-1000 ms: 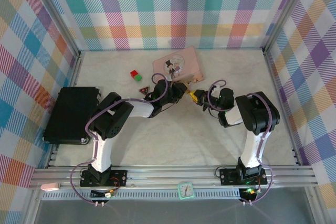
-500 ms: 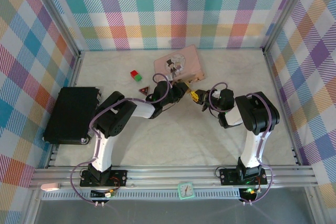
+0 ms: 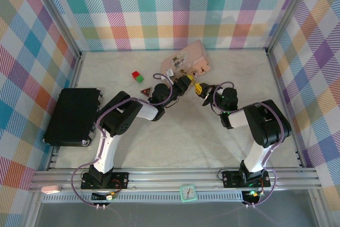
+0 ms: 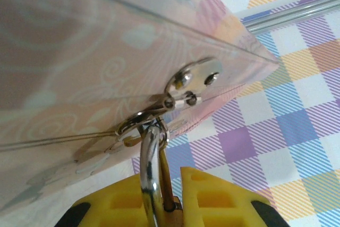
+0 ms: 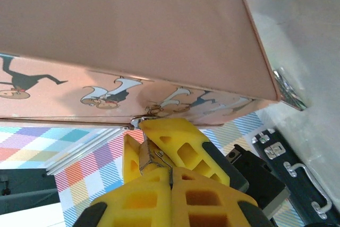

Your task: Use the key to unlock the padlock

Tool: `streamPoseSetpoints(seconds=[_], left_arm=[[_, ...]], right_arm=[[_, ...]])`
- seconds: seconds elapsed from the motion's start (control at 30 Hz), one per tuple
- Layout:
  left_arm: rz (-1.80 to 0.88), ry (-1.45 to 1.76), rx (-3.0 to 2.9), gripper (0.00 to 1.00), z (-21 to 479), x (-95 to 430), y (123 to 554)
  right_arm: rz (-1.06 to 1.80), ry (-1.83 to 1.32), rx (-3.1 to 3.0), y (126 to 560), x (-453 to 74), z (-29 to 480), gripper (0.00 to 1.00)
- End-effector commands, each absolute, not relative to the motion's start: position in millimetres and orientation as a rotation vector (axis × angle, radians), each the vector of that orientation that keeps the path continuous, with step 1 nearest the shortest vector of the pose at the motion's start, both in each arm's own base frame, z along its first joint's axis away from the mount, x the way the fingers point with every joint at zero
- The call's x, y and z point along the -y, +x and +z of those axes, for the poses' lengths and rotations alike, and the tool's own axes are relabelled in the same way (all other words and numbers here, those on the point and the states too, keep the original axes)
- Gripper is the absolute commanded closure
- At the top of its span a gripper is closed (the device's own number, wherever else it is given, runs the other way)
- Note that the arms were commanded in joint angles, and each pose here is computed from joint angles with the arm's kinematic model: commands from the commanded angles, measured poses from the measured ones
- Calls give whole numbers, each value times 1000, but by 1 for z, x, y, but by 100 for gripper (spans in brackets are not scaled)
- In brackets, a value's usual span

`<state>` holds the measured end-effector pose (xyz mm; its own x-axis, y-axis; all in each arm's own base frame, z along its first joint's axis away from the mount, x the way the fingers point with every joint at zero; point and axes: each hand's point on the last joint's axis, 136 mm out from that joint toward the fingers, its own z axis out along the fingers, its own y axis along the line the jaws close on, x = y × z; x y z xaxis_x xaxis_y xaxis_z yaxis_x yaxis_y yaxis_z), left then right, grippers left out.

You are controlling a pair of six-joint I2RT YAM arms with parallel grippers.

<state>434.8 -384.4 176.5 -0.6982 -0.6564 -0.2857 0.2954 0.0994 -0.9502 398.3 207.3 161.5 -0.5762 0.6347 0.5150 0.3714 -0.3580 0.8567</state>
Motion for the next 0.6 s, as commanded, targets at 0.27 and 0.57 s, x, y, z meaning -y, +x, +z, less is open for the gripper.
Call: streamPoseSetpoints(seconds=[0.27, 0.57], left_arm=[[-1688, -167, -1863, 100, 142, 420, 401], [-1585, -260, -1957, 100, 126, 411, 407]], right_arm=[[2265, 1314, -1513, 413, -218, 197, 100], [2097, 1052, -1760, 415, -235, 148, 100]])
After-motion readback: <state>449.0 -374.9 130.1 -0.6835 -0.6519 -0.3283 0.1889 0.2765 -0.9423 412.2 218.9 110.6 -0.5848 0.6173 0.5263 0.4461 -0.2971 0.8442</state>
